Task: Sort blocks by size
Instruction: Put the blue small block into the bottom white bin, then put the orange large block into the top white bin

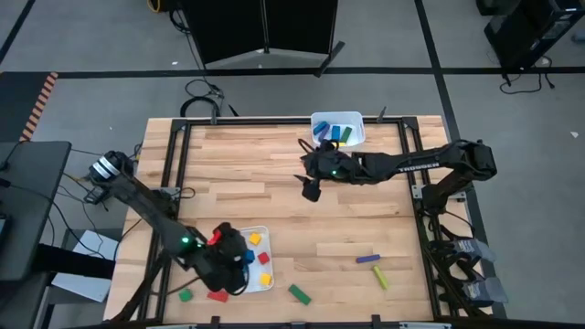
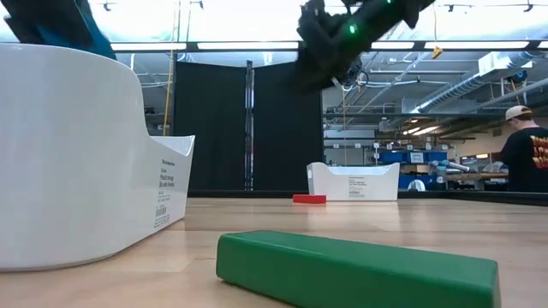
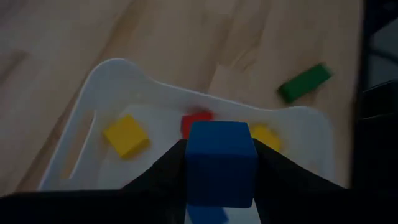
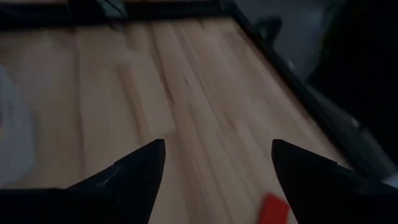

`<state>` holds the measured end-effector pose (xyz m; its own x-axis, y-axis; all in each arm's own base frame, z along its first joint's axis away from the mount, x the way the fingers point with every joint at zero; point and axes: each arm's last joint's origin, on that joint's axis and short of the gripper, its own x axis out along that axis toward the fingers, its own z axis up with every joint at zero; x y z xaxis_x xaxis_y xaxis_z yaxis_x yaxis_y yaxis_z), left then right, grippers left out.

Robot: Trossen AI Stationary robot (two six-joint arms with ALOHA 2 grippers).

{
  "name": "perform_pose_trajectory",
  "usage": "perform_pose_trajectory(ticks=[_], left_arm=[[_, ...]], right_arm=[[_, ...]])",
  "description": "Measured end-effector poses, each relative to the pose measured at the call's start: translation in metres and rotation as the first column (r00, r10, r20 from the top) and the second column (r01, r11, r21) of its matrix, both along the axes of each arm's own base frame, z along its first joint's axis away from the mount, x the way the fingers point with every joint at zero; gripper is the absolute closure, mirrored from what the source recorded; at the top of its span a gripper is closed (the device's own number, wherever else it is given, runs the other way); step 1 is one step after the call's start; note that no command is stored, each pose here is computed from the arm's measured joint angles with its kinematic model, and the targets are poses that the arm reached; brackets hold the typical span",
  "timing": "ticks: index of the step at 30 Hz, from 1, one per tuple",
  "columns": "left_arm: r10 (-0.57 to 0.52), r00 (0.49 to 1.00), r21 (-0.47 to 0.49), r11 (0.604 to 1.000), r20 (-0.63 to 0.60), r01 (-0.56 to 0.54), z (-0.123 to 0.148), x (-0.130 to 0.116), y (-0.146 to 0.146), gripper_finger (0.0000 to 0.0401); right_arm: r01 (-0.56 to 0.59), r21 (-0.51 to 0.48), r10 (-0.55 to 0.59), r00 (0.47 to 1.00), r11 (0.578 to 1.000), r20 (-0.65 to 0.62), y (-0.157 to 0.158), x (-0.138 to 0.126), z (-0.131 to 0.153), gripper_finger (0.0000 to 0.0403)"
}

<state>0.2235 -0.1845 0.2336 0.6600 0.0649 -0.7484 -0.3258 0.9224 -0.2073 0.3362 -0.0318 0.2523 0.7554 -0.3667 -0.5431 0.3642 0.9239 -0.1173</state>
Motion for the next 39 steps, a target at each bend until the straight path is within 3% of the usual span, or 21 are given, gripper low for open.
perform_pose_trajectory(ticks=[4,10,13,25,39], left_arm=[[-0.004,0.999,0.039,0.999,-0.032,0.006,-0.015,0.008,-0.003,0.0249],[-0.016,1.0,0.041,0.999,0.012,0.015,-0.011,0.009,-0.006,0.0067],[0.005,0.996,0.041,0.999,0.09,-0.009,0.0,0.006,-0.006,0.0016],[0.016,0.916,0.21,0.972,0.4,-0.108,0.036,-0.028,-0.02,0.0082],[0.025,0.882,0.29,0.94,0.47,-0.181,0.039,-0.035,-0.022,0.0107]], right_arm=[[0.045,0.064,-0.041,0.997,0.997,-0.069,-0.008,-0.011,-0.027,0.0093],[0.14,0.099,-0.126,0.983,0.985,-0.136,-0.025,-0.032,-0.063,0.0092],[0.17,0.1,-0.158,0.98,0.98,-0.119,-0.033,-0.041,-0.077,0.0093],[0.19,0.112,-0.187,0.982,0.975,-0.035,-0.042,-0.057,-0.104,0.0092],[0.249,0.076,-0.242,0.966,0.966,-0.087,-0.053,-0.021,-0.151,0.0094]])
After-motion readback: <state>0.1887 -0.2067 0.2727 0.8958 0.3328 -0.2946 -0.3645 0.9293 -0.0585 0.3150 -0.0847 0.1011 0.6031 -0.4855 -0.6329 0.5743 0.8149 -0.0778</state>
